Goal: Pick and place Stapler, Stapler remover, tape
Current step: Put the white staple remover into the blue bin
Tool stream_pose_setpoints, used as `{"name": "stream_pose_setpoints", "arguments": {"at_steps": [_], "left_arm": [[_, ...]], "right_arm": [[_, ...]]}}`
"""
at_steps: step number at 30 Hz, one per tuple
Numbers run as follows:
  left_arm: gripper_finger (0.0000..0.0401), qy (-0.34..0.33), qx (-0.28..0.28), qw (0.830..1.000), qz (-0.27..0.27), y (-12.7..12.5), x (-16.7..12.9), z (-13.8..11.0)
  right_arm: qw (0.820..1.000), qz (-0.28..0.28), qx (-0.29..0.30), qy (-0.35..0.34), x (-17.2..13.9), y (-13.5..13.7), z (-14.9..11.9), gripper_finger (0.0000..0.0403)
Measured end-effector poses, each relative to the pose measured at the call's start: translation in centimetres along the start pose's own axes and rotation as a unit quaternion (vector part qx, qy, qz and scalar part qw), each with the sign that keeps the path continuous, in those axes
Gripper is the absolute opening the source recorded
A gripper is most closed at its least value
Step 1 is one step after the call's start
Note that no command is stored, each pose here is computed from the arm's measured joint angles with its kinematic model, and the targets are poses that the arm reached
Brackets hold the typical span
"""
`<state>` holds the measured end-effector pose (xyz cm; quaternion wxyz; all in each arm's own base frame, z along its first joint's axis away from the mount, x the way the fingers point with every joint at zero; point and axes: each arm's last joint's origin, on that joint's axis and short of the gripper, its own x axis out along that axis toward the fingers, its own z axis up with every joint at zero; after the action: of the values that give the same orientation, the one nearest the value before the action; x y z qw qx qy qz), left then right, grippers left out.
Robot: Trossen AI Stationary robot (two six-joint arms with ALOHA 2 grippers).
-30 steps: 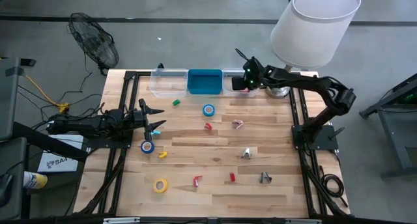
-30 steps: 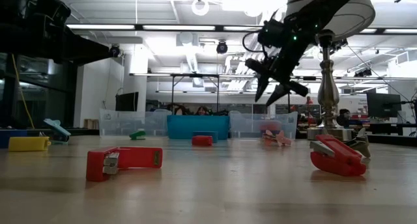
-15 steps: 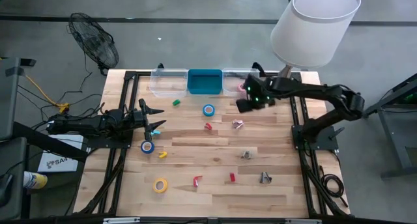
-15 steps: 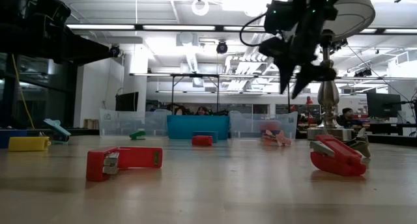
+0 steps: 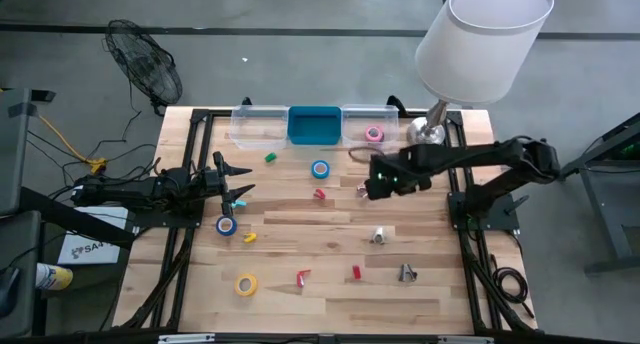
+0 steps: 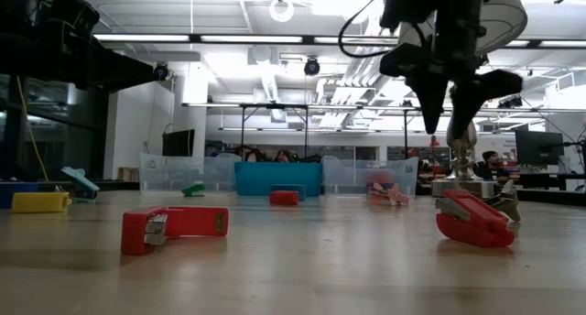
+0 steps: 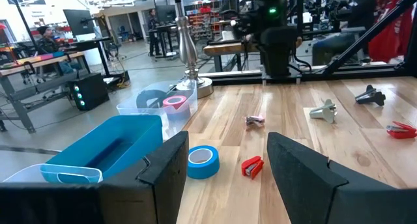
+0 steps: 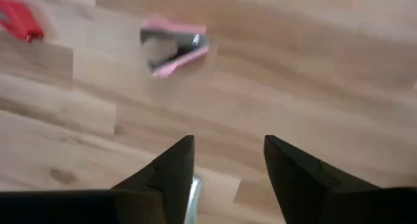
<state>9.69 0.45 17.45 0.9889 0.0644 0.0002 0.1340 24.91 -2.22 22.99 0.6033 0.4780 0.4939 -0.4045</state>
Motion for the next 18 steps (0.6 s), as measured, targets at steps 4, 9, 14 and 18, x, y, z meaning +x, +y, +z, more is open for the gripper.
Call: {"name": "stream_pose_setpoints", "arguments": {"at_steps": [4,9,14,18], "left_arm": [[0.0205,0.0,0.0,1.0,0.0,0.0,0.0,0.0],[0.0205,0.0,0.0,1.0,0.0,0.0,0.0,0.0],[0.0205,0.0,0.0,1.0,0.0,0.0,0.0,0.0],[0.0205,0.0,0.0,1.0,0.0,0.0,0.0,0.0]], "right_arm": [[1.0,-0.005,0.02,-0.003,0.2,0.6,-1.9,0.0236],[0.999,-0.015,0.044,0.008,0.9,1.1,-3.5,0.028],[0.998,-0.027,0.052,0.013,2.3,2.0,-4.9,0.0288],[0.998,-0.031,0.049,0.026,3.6,2.7,-5.3,0.0288]]}}
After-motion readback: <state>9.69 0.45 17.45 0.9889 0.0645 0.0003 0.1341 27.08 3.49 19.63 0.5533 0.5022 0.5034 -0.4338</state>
